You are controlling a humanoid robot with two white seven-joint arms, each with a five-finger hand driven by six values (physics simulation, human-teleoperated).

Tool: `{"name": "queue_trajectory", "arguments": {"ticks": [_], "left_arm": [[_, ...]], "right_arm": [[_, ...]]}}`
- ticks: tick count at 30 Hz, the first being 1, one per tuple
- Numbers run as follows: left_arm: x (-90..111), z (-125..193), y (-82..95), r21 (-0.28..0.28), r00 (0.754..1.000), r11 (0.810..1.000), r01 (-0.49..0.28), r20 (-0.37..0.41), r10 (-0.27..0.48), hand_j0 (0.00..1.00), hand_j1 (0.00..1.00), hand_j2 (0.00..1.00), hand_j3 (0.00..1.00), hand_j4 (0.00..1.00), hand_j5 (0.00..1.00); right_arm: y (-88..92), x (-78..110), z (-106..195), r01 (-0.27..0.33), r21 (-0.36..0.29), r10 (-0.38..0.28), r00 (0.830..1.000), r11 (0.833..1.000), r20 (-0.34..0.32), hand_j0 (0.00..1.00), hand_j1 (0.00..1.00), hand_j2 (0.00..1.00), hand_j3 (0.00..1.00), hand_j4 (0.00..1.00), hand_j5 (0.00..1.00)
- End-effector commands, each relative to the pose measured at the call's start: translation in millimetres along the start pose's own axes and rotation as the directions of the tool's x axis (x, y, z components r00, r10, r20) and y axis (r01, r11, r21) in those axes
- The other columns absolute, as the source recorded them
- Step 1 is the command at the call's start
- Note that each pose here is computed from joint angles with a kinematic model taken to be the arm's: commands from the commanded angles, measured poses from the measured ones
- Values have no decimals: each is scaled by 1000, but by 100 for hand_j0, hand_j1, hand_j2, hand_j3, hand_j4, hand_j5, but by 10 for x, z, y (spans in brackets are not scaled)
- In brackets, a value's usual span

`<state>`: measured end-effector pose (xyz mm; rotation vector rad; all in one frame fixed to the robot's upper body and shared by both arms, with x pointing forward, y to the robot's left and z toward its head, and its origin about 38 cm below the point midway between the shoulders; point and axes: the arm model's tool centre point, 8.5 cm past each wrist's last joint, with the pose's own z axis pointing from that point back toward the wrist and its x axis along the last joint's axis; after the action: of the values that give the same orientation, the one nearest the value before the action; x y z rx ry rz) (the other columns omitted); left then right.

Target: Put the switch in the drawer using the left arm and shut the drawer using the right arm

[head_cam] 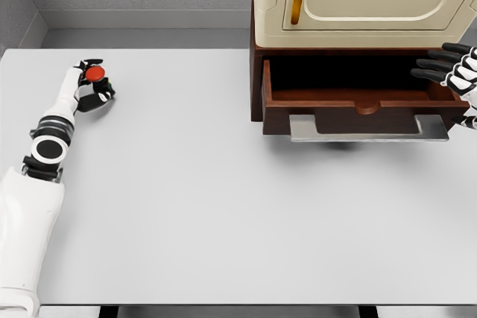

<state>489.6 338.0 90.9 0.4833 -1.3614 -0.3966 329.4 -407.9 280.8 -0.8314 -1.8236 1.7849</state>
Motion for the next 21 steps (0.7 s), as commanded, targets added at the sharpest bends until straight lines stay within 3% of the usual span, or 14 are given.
{"name": "queue_trajectory", "arguments": {"ticks": [1,7,14,21], "left_arm": [[3,0,9,2,1000,1000,4,2,-4,75,75,75,75,75,75],[-14,4,5,1,1000,1000,4,-5,-4,74,74,74,74,74,74],[9,5,40,6,1000,1000,7,7,-7,53,53,53,53,53,53],[73,3,58,11,1000,1000,7,25,-7,48,48,48,48,48,48]], "right_arm": [[-9,0,0,4,-3,-4,1000,1000,1,100,100,100,100,100,100],[-11,-4,2,5,-7,-5,1000,1000,-1,100,100,100,100,100,100],[-12,-5,3,3,-3,-3,1000,1000,-1,100,100,100,100,100,100],[-16,-6,2,4,-8,-4,1000,1000,-1,100,100,100,100,100,100]]}}
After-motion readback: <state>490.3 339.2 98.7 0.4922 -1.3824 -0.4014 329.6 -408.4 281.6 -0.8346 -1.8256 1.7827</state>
